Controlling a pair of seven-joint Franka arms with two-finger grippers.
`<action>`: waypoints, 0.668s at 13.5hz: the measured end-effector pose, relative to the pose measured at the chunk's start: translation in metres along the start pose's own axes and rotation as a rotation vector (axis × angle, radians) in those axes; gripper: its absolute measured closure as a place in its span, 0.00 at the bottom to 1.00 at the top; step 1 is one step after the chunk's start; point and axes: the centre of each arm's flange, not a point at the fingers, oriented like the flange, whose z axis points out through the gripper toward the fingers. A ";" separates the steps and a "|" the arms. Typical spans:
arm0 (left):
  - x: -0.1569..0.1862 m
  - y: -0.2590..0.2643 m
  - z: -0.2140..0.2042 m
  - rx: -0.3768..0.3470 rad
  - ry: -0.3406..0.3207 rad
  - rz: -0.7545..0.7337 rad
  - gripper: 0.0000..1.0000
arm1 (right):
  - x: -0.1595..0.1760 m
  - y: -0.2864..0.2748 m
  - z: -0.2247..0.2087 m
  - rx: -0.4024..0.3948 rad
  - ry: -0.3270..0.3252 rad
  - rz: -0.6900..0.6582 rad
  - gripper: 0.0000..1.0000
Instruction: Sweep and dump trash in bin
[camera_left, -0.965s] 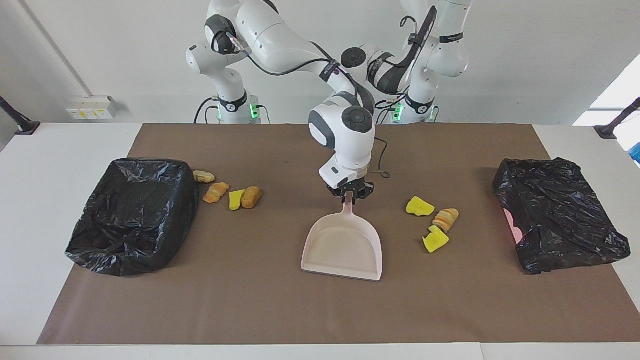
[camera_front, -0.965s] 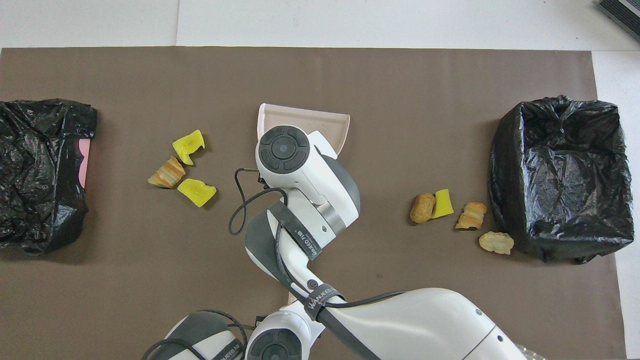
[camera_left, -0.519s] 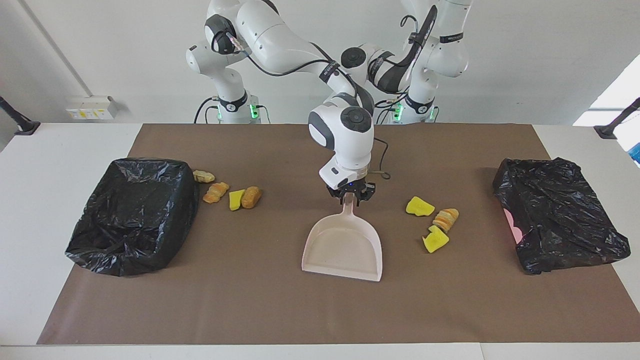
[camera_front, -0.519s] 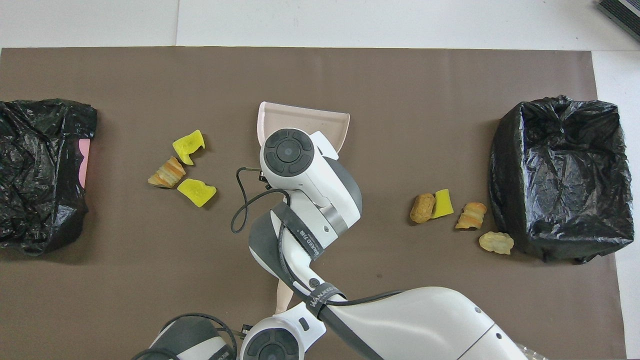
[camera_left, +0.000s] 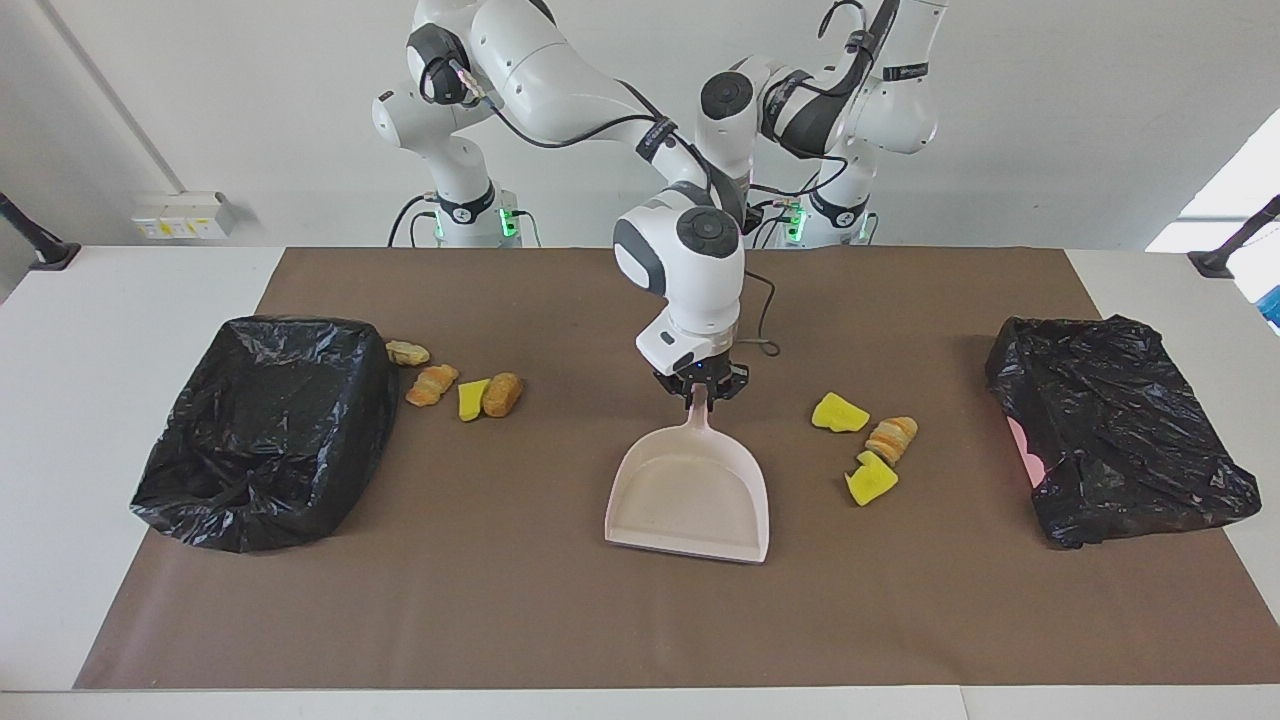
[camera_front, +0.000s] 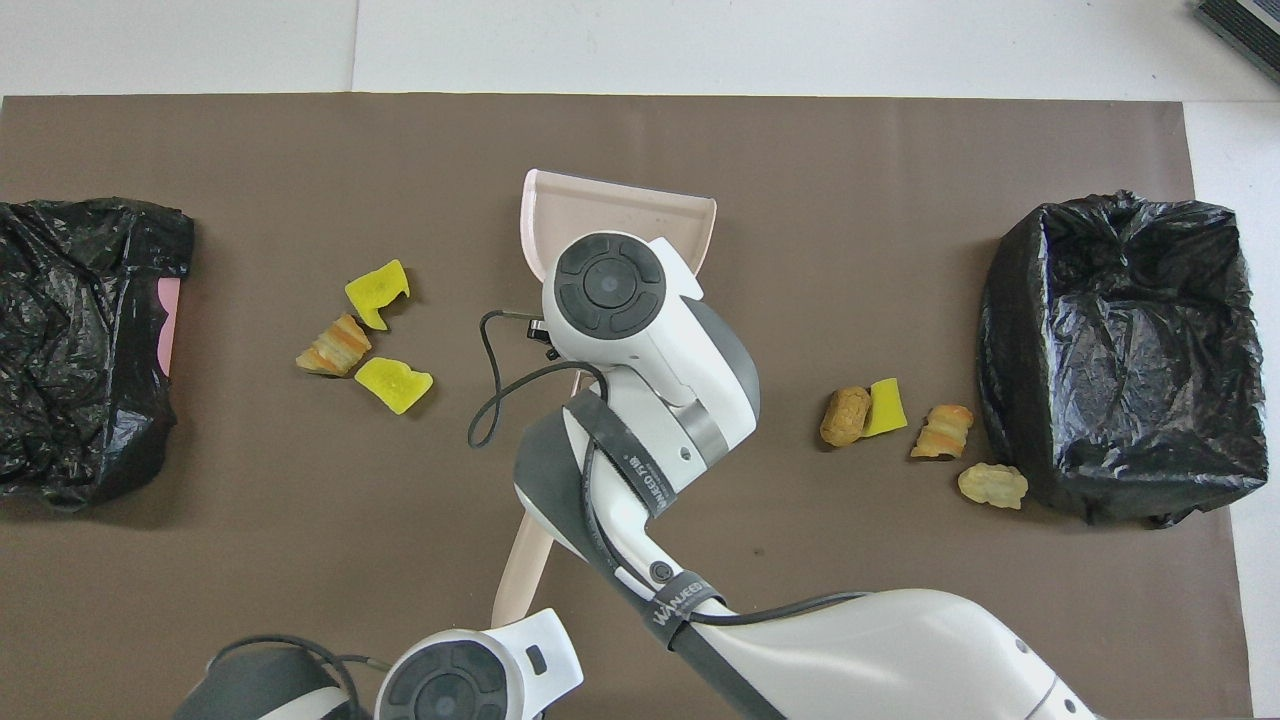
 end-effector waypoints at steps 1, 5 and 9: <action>-0.005 -0.020 -0.006 -0.007 -0.027 -0.005 0.74 | 0.008 0.015 -0.016 -0.011 -0.009 -0.008 0.69; 0.003 -0.108 -0.025 -0.087 -0.030 -0.167 0.74 | 0.024 0.063 -0.059 -0.033 -0.081 -0.143 0.69; 0.024 -0.196 -0.049 -0.164 0.039 -0.321 0.74 | 0.023 0.075 -0.052 -0.042 -0.139 -0.474 0.69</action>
